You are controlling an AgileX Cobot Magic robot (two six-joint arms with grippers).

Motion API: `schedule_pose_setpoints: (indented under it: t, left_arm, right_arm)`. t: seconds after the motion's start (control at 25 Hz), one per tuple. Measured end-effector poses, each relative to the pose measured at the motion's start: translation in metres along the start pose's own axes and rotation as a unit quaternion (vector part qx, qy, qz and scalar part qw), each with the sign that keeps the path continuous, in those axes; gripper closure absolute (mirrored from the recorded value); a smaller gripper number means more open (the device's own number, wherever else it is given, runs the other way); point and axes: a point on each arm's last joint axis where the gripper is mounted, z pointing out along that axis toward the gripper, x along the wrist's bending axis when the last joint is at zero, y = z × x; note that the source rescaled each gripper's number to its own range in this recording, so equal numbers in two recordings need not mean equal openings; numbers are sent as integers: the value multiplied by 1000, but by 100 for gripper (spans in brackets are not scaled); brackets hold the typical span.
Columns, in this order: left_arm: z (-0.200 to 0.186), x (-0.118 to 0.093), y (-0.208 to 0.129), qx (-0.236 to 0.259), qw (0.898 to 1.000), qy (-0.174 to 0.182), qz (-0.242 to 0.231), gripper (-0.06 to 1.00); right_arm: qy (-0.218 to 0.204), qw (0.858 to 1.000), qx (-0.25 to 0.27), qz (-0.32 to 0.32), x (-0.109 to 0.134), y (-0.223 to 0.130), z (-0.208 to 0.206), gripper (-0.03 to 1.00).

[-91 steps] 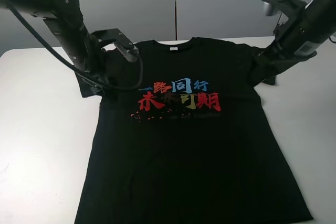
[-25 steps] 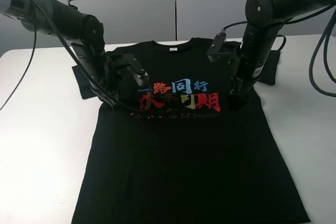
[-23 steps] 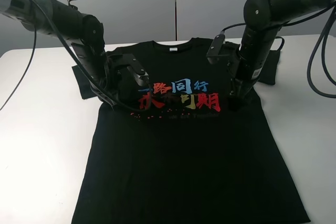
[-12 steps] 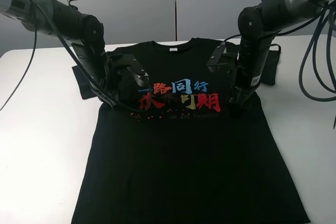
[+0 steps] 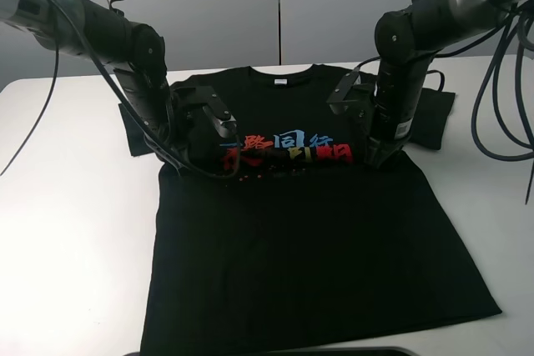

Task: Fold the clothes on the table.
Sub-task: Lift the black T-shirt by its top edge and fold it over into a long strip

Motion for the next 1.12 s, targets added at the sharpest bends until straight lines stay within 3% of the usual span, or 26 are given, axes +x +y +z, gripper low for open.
schedule_pose_setpoints:
  t: [0.28,0.48,0.72,1.12]
  left_arm:
    - [-2,1,1,-3,1000,2,-16,94]
    - [-23,12,16,-45,998,33,-41,94]
    - [-88,27,37,-138,985,93,-54,94]
    - [-196,35,47,-274,942,184,-57,94]
  right_arm:
    - [-12,999,-10,50,-1,1,-4,97]
    - [-97,988,-73,95,-15,5,-22,97]
    - [-217,950,-161,155,-33,2,-71,97]
    - [-318,876,-297,210,-38,-13,-156,97]
